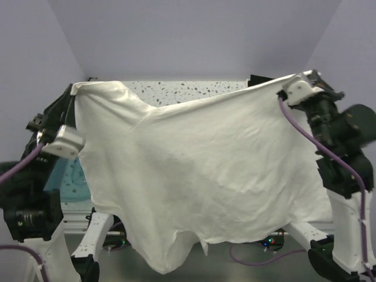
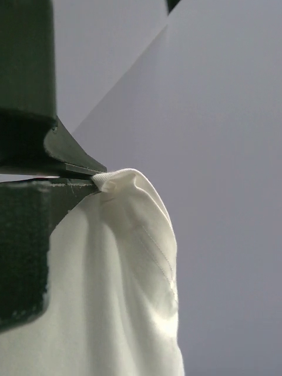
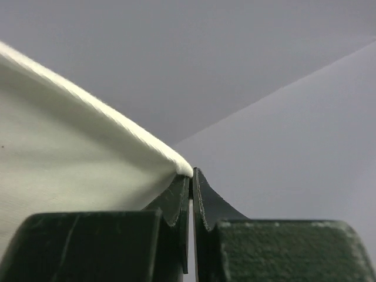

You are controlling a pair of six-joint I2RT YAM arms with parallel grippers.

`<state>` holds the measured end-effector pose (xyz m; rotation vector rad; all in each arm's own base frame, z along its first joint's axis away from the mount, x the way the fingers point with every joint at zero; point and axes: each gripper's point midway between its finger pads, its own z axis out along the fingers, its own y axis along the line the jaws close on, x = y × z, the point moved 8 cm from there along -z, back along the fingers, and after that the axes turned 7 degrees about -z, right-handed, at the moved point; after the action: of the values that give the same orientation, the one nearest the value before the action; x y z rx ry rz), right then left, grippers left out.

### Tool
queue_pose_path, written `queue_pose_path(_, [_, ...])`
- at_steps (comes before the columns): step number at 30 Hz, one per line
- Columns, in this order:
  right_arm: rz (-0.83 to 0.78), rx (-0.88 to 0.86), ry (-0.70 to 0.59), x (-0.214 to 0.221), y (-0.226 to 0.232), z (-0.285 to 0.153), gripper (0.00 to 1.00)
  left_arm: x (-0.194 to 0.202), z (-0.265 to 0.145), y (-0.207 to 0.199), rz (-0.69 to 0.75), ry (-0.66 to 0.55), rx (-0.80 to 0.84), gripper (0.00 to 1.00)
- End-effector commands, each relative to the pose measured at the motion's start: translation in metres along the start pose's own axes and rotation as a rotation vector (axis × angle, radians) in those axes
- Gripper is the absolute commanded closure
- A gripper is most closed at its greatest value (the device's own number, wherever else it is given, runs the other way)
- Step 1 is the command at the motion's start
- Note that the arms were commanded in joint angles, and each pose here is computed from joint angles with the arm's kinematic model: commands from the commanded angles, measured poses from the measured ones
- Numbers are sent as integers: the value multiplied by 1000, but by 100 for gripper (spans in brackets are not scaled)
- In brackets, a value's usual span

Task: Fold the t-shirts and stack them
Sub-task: Flatten the tshirt out, then fold the tshirt

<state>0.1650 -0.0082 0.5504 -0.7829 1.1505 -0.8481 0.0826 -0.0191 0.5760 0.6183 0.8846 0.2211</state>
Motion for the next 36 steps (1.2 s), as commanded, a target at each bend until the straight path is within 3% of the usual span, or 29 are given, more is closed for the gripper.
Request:
queue_pose_path(1, [-78,-150,57,22,62,44,100,109,21,-42,-212,339,197,100])
queue_pose_path(7, [-132,-461,105,68,194,87,100,249,45,-115,-478,662,370,100])
queue_pose_path(11, [-158,-668,168,112,288,111,100,321,58,-175,-443,807,429,100])
queue_pose_path(16, [-143,-757,263,161,336,152,100,420,92,-214,-481,1007,417,100])
queue_pose_path(19, [-141,-799,322,192,357,176,100,464,120,-230,-501,1058,434,100])
queue_pose_path(24, [-141,-881,399,230,389,202,100,518,150,-252,-509,1087,433,100])
queue_pose_path(27, [-121,-877,373,230,386,222,100,532,170,-250,-482,1077,401,100])
queue_pose_path(31, [-104,-928,370,237,398,230,100,541,173,-251,-462,1101,389,100])
queue_pose_path(36, [-81,-982,348,234,400,230,100,525,161,-246,-458,1102,402,100])
